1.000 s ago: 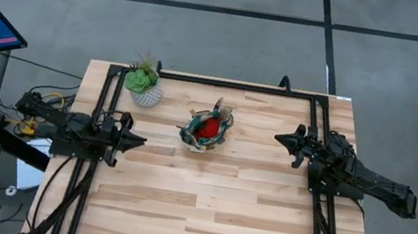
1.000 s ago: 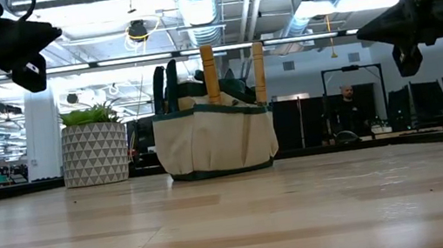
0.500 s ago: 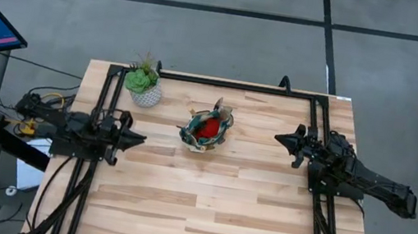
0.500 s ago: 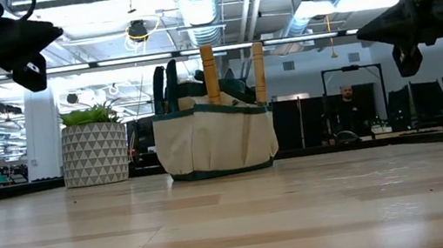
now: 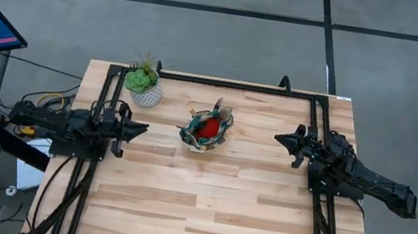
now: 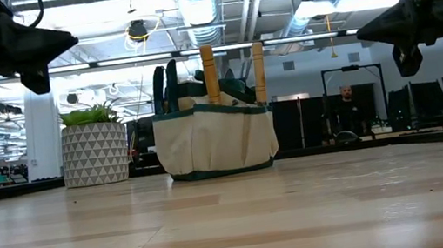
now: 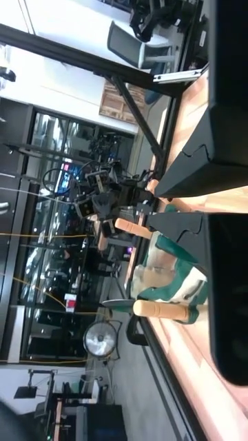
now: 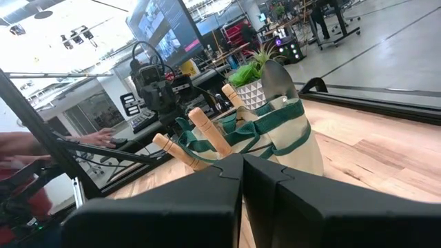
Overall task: Pick & Place Garden tools in Gardening bag
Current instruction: Return to Home Position
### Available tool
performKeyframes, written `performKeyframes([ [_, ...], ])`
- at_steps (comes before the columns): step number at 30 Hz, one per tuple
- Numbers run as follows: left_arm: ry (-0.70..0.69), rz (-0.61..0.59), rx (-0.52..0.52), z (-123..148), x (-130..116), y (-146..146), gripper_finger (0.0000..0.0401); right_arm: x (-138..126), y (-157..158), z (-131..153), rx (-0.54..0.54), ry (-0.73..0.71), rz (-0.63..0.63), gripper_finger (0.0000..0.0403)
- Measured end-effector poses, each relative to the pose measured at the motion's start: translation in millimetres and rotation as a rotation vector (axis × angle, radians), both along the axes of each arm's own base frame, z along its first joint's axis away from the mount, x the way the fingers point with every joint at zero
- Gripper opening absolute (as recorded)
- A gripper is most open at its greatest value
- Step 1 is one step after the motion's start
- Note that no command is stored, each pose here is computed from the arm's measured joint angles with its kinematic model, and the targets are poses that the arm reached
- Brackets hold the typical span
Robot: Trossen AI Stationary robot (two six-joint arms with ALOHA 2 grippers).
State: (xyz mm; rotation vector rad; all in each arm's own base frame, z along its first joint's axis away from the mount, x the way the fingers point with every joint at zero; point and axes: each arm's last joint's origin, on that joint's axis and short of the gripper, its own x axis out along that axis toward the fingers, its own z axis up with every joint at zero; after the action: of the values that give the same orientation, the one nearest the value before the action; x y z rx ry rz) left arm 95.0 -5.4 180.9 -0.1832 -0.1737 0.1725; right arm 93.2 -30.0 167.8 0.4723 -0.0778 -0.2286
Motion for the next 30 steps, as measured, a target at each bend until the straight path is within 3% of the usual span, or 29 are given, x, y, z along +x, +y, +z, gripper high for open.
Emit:
performKeyframes([
  [30,0.008,-0.001,0.001,-0.6,0.7,-0.2,0.0008,0.0,0.0,0.3,-0.001,-0.003,0.0,0.0],
])
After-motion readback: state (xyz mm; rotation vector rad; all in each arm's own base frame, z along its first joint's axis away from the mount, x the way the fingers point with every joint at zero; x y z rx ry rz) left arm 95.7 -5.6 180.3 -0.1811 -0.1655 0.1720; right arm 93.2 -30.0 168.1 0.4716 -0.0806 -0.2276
